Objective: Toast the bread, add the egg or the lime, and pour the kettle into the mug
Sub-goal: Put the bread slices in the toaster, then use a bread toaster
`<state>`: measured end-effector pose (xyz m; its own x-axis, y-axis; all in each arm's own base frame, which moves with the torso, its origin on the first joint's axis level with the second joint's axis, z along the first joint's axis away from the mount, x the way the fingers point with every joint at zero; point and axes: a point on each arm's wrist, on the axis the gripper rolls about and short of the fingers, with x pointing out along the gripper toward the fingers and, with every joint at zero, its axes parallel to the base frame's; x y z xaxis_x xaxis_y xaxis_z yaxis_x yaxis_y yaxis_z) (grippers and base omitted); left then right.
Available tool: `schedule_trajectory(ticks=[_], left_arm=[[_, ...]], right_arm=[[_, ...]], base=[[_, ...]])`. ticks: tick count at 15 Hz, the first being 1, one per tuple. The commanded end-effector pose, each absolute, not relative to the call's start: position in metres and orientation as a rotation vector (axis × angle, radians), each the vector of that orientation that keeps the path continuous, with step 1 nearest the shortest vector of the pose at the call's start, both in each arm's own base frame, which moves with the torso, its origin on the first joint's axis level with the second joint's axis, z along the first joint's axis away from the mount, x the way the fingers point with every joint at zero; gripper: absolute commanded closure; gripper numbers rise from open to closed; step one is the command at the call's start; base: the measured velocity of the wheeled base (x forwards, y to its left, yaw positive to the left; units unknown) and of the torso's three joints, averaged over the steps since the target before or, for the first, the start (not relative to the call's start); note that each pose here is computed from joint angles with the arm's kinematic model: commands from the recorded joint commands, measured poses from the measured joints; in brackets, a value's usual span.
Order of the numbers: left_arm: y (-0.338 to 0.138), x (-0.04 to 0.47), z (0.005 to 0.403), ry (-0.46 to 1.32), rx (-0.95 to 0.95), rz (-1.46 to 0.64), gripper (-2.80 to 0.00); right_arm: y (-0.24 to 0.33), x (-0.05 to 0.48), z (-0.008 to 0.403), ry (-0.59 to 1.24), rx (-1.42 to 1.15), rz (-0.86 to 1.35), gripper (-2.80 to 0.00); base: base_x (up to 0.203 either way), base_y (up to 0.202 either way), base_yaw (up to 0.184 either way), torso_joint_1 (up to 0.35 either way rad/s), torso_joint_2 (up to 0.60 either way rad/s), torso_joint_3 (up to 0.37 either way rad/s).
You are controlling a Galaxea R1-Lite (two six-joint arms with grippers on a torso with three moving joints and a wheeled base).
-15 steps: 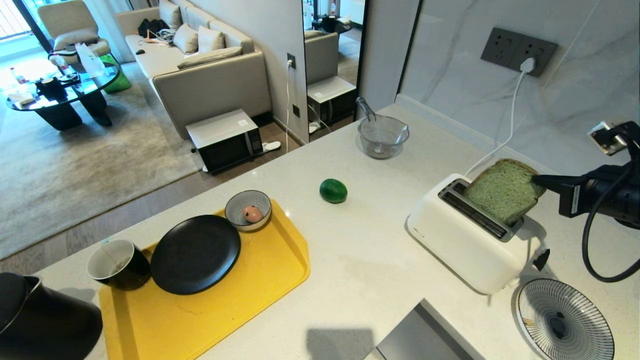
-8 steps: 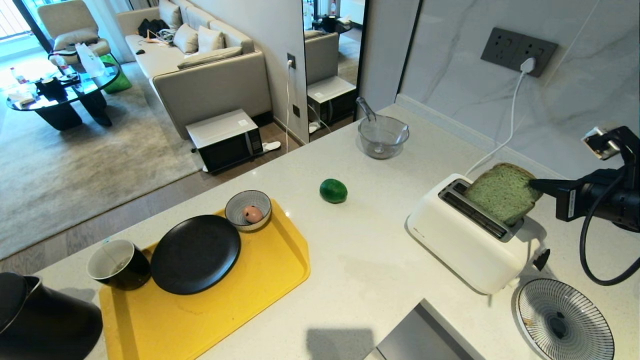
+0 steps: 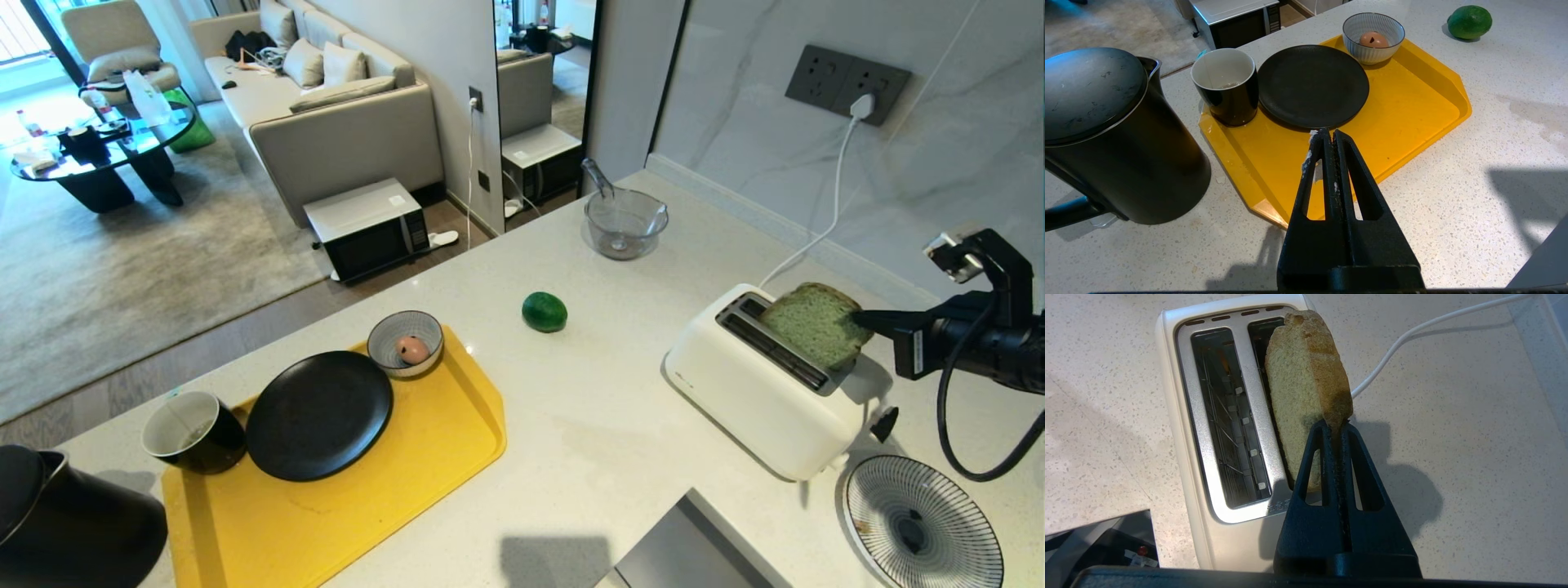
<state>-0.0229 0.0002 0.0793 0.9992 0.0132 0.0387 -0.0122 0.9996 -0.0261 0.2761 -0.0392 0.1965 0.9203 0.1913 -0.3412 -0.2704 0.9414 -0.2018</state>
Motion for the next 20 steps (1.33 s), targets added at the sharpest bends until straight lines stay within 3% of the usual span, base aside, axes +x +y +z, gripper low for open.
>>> schedule_trajectory(ticks=[1,2,3,11,20], left_arm=[[0.0,-0.022,0.076,-0.028,-0.026,0.013,0.0],[0.0,-0.022,0.076,-0.028,-0.026,0.013,0.0],[0.0,-0.022,0.076,-0.028,-0.026,0.013,0.0],[0.0,-0.022,0.076,-0.028,-0.026,0.013,0.0],[0.0,-0.022,0.076,-0.028,-0.026,0.013,0.0]], right_arm=[[-0.039,0.278,0.194,0.328,-0.247,0.245,0.0],[-0.039,0.278,0.195,0.323,-0.249,0.244,0.0],[-0.039,0.279,0.196,0.304,-0.253,0.242,-2.8],[-0.034,0.269,0.196,0.287,-0.24,0.249,-2.8],[-0.024,0.199,0.248,0.096,-0.122,0.19,-2.8]], base=[[0.0,0.0,0.0,0.0,0.0,0.0],[0.0,0.0,0.0,0.0,0.0,0.0],[0.0,0.0,0.0,0.0,0.0,0.0],[0.0,0.0,0.0,0.0,0.0,0.0],[0.0,0.0,0.0,0.0,0.0,0.0]])
